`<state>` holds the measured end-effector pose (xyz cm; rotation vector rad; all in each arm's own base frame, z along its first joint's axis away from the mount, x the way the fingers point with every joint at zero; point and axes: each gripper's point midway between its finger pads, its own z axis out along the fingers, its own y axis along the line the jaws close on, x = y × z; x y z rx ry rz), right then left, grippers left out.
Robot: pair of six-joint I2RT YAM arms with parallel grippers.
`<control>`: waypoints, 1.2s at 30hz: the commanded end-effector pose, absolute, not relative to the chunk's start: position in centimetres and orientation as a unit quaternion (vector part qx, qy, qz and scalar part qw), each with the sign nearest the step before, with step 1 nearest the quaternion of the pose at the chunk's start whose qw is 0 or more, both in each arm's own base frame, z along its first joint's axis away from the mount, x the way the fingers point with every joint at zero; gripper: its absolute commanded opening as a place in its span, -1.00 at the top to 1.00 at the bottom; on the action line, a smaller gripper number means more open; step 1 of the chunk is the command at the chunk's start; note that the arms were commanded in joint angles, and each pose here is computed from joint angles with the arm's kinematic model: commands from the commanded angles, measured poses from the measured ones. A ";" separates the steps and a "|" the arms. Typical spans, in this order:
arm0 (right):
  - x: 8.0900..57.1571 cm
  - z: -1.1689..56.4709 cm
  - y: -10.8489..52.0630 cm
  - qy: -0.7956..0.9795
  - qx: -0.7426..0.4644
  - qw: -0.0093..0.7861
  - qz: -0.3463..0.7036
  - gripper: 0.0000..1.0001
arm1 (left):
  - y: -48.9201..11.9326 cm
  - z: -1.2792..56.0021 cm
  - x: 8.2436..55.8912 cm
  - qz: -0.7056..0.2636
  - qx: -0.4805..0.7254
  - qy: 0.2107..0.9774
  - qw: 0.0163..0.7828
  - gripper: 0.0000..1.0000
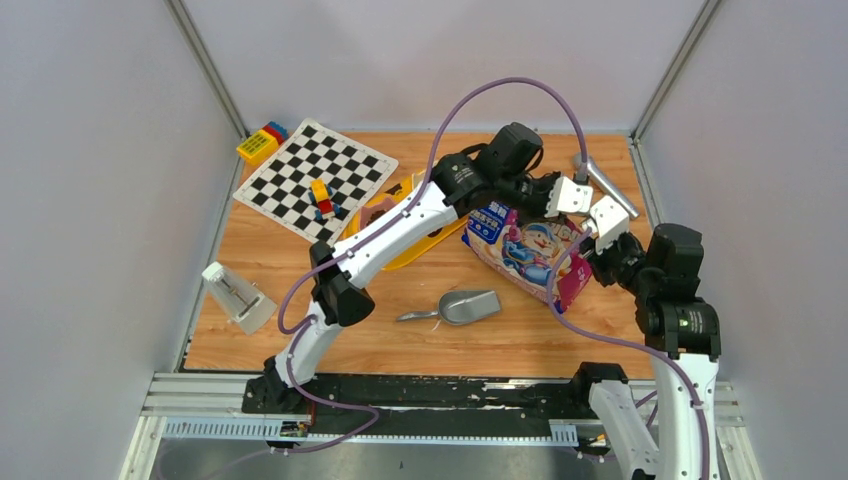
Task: Serve the pet food
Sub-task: Close the pet food bag at the center of the board.
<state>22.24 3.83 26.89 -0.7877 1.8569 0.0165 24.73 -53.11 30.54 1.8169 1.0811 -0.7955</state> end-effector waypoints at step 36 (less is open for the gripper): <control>25.7 30.5 8.3 0.748 -0.454 0.483 0.029 0.26 | -39.7 33.7 37.9 -0.139 0.610 0.587 0.514 -0.99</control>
